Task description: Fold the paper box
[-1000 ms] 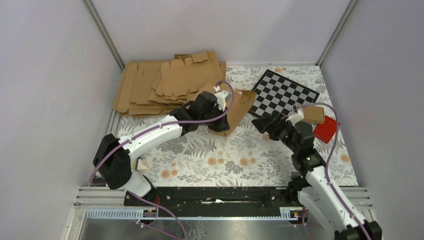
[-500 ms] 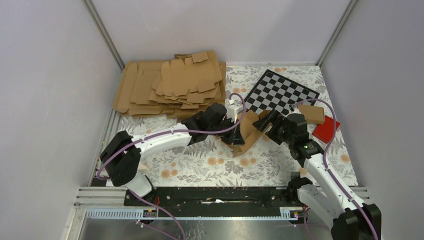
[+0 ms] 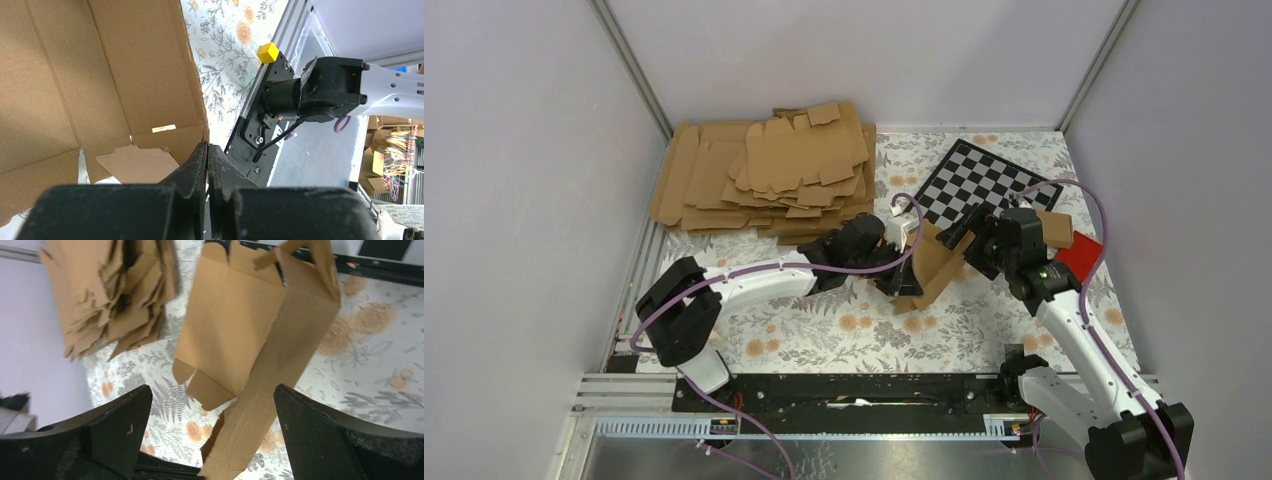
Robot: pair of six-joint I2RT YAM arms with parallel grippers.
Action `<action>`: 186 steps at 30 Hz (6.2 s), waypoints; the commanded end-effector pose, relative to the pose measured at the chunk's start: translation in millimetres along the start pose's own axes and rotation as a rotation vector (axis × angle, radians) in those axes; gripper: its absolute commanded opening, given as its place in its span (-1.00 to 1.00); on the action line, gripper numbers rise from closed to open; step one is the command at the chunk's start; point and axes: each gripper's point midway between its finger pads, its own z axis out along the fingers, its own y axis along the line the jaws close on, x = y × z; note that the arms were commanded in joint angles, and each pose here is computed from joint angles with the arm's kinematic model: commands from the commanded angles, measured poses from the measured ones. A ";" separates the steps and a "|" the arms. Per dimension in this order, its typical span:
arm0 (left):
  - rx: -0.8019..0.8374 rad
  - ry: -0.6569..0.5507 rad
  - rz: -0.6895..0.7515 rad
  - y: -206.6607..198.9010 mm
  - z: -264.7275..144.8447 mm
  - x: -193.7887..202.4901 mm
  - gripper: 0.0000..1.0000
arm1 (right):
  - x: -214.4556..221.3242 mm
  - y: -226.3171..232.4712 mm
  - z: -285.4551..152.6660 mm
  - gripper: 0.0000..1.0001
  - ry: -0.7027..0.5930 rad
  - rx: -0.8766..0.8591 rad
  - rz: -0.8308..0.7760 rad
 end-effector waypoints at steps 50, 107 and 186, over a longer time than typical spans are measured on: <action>-0.746 -0.108 -0.057 176.7 -75.1 -54.8 0.56 | 71.0 -89.2 1.3 -0.82 0.310 0.313 -0.118; -0.548 -0.257 -0.086 119.5 -131.6 -58.5 -1.00 | 68.5 -85.6 53.9 0.77 0.275 0.186 -0.223; -0.416 -0.344 -0.128 117.7 -143.8 -47.5 -0.86 | 50.8 -42.0 58.9 0.98 0.225 -0.006 -0.290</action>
